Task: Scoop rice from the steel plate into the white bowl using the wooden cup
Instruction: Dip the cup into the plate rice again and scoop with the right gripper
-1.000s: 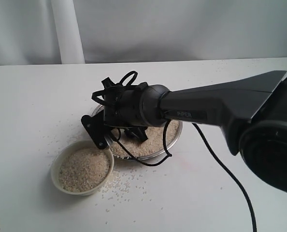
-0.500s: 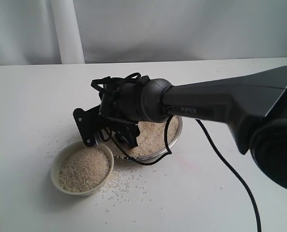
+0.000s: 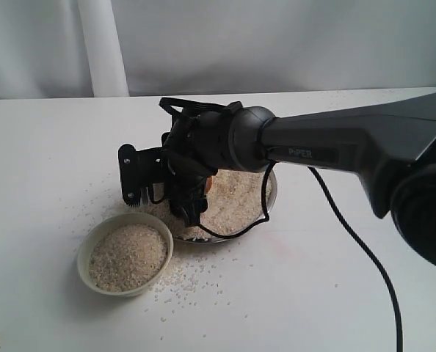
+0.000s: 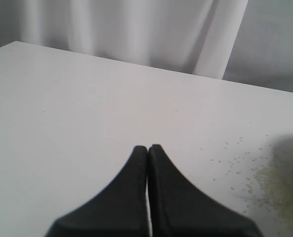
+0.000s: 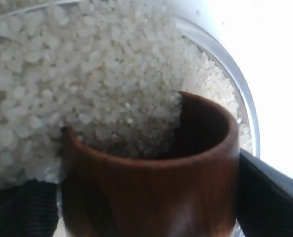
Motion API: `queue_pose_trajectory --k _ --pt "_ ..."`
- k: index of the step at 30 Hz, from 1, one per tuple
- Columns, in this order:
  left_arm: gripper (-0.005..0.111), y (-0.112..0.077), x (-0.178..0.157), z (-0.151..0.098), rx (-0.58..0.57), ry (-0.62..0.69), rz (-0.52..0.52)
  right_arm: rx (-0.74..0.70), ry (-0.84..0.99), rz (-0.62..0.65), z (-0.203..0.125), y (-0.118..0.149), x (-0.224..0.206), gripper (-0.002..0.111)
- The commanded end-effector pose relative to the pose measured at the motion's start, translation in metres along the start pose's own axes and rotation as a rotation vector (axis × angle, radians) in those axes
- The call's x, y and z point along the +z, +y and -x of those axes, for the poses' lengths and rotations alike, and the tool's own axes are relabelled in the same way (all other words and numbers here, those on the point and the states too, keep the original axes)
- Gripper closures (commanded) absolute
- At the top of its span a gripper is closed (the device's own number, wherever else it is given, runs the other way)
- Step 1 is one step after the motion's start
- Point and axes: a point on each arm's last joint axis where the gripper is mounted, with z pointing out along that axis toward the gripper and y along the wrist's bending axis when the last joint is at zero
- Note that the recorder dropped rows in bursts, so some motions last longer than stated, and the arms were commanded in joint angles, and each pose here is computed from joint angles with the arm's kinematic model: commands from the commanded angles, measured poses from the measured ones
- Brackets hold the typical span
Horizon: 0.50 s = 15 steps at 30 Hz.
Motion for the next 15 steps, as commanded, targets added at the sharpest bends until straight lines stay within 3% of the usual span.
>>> queue_pose_trajectory --k 1,15 --pt "0.107 -0.0003 0.0006 0.0 -0.005 0.003 -0.003 0.089 -0.023 0.034 -0.0008 0.0006 -0.0002 0.108" --pt "0.107 -0.0003 0.0006 0.0 -0.005 0.003 -0.003 0.174 -0.077 0.063 0.0044 0.0028 -0.0006 0.108"
